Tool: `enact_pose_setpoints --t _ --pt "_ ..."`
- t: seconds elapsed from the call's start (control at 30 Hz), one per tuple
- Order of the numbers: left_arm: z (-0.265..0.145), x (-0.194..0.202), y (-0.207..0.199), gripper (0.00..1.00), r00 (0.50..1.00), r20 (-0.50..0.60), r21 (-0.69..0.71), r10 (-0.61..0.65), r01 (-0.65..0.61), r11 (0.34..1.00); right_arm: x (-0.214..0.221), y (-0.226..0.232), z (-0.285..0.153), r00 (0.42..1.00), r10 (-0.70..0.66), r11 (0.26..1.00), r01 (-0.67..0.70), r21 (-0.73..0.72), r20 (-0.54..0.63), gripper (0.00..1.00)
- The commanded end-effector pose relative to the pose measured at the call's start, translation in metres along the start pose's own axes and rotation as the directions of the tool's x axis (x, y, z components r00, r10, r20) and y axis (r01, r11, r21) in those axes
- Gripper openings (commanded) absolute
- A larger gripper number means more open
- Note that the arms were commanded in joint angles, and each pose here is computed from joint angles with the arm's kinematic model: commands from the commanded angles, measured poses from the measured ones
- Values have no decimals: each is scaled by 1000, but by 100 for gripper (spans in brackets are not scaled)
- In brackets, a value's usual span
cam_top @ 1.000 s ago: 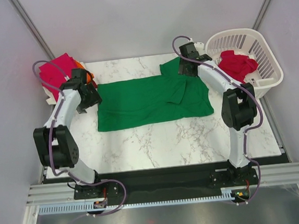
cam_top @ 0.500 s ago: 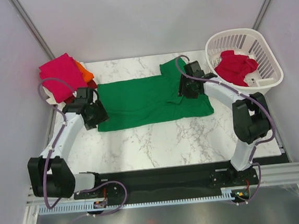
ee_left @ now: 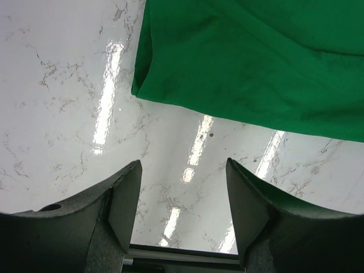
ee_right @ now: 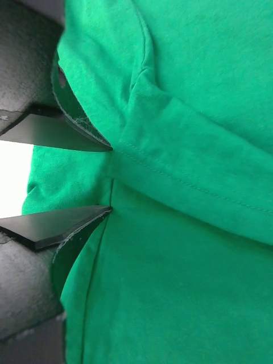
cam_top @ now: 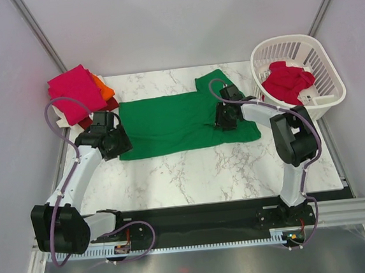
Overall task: Fold and stack the t-shirts
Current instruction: Fold the tshirt
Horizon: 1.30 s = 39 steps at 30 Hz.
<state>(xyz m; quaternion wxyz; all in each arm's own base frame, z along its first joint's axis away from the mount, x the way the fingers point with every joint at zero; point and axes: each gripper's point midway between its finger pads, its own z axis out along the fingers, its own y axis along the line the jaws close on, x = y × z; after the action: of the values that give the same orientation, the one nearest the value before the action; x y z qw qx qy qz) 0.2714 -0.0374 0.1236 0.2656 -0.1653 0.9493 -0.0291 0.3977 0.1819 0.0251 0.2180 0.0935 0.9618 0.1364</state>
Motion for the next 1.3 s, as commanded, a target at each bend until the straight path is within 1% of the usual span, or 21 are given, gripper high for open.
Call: enact_pose_setpoints --t 0.0,0.23,0.47,0.67,0.77,0.87,1.1,1.27 --pt "-5 -11 0 68 997 59 7 40 -40 999 -19 12 5 998 -5 1000 7 -26 55 50" --pt "-5 -11 0 67 997 57 0 44 -44 999 -38 22 2 995 -5 999 9 -40 98 48" --pt "-3 -9 -1 66 997 52 -5 53 -53 999 -48 27 -3 993 -8 999 14 -45 115 47" --pt "-2 -8 -1 66 997 46 -9 58 -58 998 -52 28 4 994 -10 999 15 -40 113 46" --pt "-2 -8 0 65 997 45 -12 58 -58 998 -53 35 -4 994 -12 998 19 -65 108 47" --pt "-2 -9 -1 65 997 48 -11 61 -60 998 -65 39 -21 988 -12 997 23 -71 154 49" --pt "-1 -8 0 64 997 45 -14 63 -62 998 -58 37 -28 991 -22 998 30 -64 128 52" --pt "0 -8 0 64 997 42 -16 63 -63 998 -61 40 -32 990 -24 997 35 -71 140 52"
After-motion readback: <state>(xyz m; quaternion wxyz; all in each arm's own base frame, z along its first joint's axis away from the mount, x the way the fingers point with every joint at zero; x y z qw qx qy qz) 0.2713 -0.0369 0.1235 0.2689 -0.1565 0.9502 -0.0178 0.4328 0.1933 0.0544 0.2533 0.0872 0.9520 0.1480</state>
